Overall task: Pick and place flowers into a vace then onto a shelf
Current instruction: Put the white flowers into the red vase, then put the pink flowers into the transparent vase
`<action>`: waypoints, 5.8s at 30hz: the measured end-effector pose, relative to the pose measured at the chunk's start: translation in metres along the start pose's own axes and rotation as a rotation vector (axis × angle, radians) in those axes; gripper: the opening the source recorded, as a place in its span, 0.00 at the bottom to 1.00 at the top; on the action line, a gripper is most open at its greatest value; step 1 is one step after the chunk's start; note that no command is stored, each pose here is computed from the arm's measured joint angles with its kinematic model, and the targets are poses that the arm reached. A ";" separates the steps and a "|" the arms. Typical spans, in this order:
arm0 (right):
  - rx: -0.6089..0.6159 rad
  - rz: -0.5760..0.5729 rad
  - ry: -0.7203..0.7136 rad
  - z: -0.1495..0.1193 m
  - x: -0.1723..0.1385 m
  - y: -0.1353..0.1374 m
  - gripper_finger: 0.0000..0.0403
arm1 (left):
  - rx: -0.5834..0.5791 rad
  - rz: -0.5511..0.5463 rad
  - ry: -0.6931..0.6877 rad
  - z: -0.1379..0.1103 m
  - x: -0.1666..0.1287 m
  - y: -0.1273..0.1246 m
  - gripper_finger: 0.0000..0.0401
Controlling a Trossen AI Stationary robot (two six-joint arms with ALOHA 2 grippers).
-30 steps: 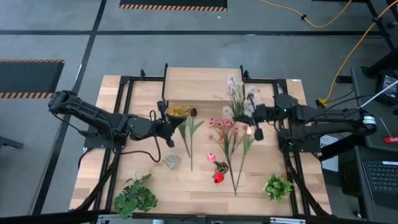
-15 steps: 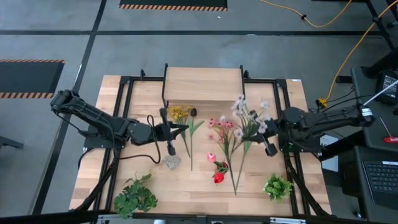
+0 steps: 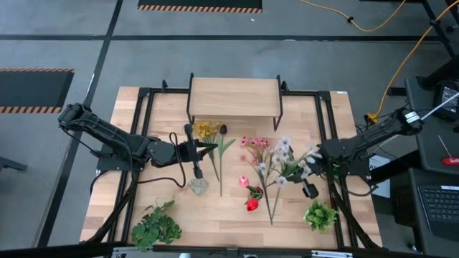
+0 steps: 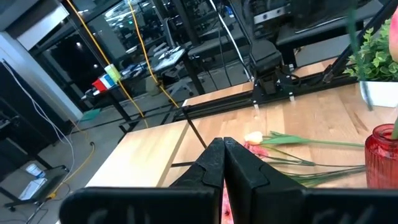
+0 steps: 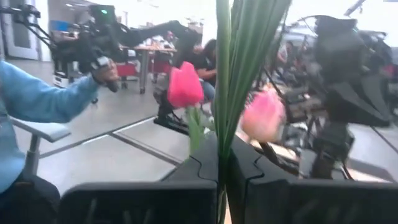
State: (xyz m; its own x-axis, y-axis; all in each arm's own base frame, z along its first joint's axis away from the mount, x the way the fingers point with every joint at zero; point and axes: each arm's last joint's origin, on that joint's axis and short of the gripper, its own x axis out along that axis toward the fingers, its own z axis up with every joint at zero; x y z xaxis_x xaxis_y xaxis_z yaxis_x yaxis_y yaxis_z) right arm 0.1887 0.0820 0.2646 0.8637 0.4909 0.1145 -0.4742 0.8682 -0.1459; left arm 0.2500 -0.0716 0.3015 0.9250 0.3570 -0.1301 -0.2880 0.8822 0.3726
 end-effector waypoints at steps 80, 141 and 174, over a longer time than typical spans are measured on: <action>0.007 -0.012 0.194 -0.071 0.045 0.012 0.13 | 0.008 -0.001 0.006 -0.001 0.000 0.000 0.01; 0.115 -0.036 0.403 -0.042 -0.001 0.007 0.42 | -0.030 -0.002 0.009 -0.001 0.000 0.000 0.01; 0.127 -0.187 0.479 -0.042 -0.012 0.003 0.03 | -0.123 0.070 0.306 -0.037 0.003 0.007 0.01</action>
State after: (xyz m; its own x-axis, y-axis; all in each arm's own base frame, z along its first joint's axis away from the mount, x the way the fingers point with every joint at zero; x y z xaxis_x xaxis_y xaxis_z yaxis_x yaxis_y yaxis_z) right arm 0.1841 0.0759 0.2218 0.9027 0.2646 -0.3394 -0.2958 0.9543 -0.0427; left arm 0.2414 -0.0533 0.2699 0.7899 0.4770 -0.3854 -0.3931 0.8762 0.2788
